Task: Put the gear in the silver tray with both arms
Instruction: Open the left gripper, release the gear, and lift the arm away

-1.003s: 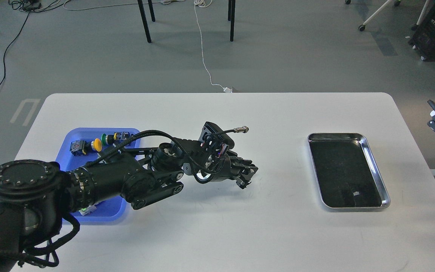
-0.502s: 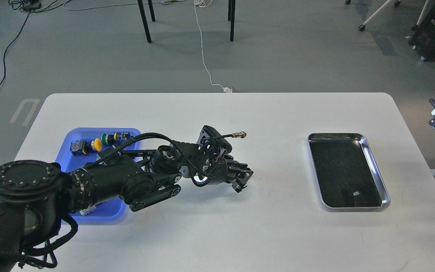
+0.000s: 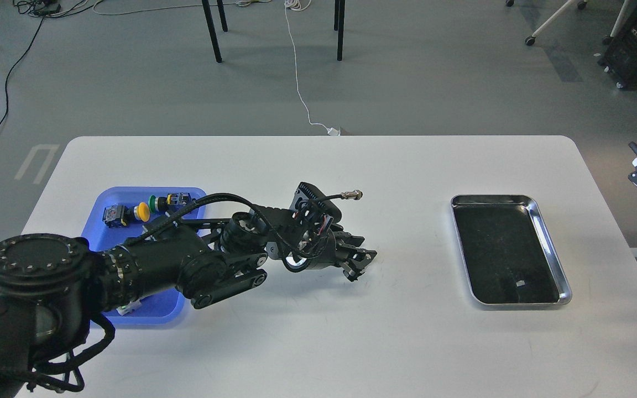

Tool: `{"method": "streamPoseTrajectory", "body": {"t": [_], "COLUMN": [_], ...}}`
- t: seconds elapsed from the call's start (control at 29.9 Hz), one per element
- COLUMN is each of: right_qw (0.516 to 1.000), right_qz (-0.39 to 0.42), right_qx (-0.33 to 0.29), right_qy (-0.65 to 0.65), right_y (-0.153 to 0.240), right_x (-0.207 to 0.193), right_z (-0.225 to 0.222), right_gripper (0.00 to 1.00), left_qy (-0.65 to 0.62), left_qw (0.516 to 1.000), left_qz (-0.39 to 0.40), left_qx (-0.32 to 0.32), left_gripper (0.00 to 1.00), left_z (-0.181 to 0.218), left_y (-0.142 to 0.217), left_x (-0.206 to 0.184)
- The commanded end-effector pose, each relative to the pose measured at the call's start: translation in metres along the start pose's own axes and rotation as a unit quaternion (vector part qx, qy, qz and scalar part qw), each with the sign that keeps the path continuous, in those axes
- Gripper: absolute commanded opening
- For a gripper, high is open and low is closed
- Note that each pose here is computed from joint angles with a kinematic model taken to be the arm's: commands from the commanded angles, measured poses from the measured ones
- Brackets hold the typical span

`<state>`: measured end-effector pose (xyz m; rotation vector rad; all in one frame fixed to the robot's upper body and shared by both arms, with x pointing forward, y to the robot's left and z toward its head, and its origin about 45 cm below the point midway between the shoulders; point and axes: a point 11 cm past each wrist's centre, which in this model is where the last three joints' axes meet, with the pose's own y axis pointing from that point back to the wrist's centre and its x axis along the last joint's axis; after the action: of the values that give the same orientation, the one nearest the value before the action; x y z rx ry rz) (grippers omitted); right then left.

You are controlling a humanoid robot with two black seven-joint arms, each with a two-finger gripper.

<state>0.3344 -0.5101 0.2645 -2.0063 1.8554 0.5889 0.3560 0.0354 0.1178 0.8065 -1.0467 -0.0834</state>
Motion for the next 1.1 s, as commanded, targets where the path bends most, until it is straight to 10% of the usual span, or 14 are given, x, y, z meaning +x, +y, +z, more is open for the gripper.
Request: {"method": "streamPoseTrajectory", "body": {"t": [0.0,0.23,0.54,0.87,1.07], "right_qw": [1.0,0.99,0.957,0.842,0.729], "right_qz": [-0.008,-0.067,-0.168,-0.321,-0.393], "right_qx": [0.019,0.048,0.032,-0.086,-0.166], "right_qy": [0.014,0.111,0.233,0.425,0.535], "right_y": [-0.006,-0.037,-0.083,-0.137,-0.143], "right_x": [-0.006,-0.047,-0.126,-0.249,-0.286], "right_z": [-0.022,-0.074,-0.086,-0.022,0.048], "right_gripper": [1.0,1.0,1.0,0.99,0.99], "left_qy": [0.069,0.362,0.627,0.731,0.738], "left_qw": [0.996,0.9,0.643,0.406,0.382], "left_qz": [0.06,0.22,0.393,0.488,0.488], "left_qx": [-0.015,-0.104,-0.197,-0.252,-0.266], "left_gripper": [0.79,0.94,0.97,0.98,0.98], "left_z": [0.002,-0.006,-0.113,-0.192,-0.2], "left_y": [0.005,0.037,0.16,0.252,0.262], "left_x": [0.033,0.124,0.168,0.118,0.097]}}
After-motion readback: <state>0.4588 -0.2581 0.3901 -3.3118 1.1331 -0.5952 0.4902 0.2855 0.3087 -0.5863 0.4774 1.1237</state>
